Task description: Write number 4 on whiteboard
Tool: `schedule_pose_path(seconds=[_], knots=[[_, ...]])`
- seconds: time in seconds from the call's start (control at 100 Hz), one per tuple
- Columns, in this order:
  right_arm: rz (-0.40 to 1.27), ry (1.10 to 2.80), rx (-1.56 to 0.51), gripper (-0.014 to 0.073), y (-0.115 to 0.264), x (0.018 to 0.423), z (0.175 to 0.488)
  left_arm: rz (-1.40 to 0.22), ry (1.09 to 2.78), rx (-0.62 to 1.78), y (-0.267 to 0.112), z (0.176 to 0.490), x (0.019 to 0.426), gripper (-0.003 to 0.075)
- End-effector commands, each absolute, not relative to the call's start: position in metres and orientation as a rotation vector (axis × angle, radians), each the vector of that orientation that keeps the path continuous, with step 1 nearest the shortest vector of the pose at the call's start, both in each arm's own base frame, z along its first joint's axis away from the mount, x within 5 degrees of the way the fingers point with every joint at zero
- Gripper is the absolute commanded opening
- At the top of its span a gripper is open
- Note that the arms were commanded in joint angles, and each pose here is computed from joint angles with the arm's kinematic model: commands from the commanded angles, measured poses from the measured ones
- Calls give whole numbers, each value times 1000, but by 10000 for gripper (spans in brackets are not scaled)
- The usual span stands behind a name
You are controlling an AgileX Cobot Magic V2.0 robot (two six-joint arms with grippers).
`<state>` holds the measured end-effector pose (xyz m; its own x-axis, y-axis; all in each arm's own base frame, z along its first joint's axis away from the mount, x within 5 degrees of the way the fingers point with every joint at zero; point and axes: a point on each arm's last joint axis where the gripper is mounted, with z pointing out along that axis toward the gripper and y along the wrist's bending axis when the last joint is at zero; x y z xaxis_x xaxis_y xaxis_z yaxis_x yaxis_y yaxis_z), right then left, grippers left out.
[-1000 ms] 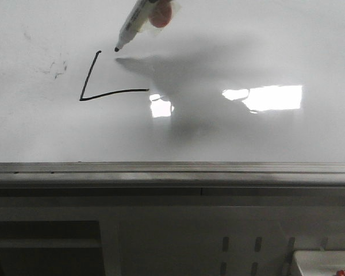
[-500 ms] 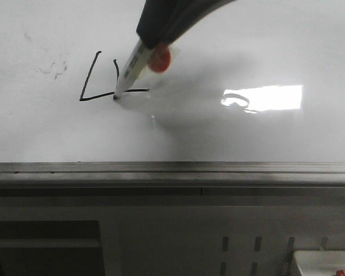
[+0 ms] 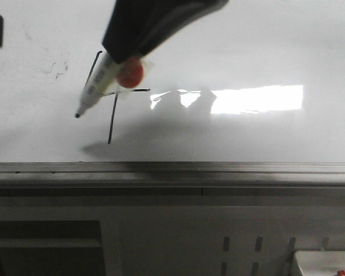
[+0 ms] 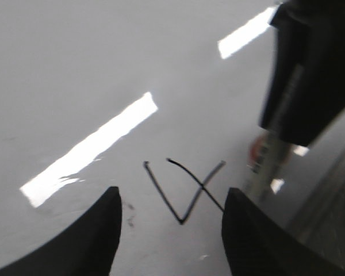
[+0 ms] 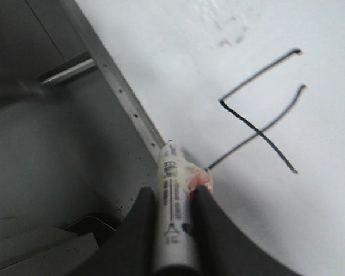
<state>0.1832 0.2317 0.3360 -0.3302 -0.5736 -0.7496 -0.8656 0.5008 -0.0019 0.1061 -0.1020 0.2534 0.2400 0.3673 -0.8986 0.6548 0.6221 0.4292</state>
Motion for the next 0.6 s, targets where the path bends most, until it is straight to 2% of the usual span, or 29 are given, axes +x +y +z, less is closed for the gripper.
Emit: schedule_pose_path(seconds=[0.0,0.1,0.43,0.5,0.59], knots=[[578,1906,-1160,-64,235,172,366,-279,1285,998,-114,261,104,365],[599,1880,-1189,-64,241,165,370,-322,1291,981,-122,259,106,365],[615,1874,-1233,-64,246,156,369,-318,1331,1020,-130,249,112,358],[615,1873,-1233,-64,246,156,369,-323,1314,1010,-130,250,112,297],[615,1875,-1235,-64,246,156,369,-322,1291,1008,-131,252,111,130]])
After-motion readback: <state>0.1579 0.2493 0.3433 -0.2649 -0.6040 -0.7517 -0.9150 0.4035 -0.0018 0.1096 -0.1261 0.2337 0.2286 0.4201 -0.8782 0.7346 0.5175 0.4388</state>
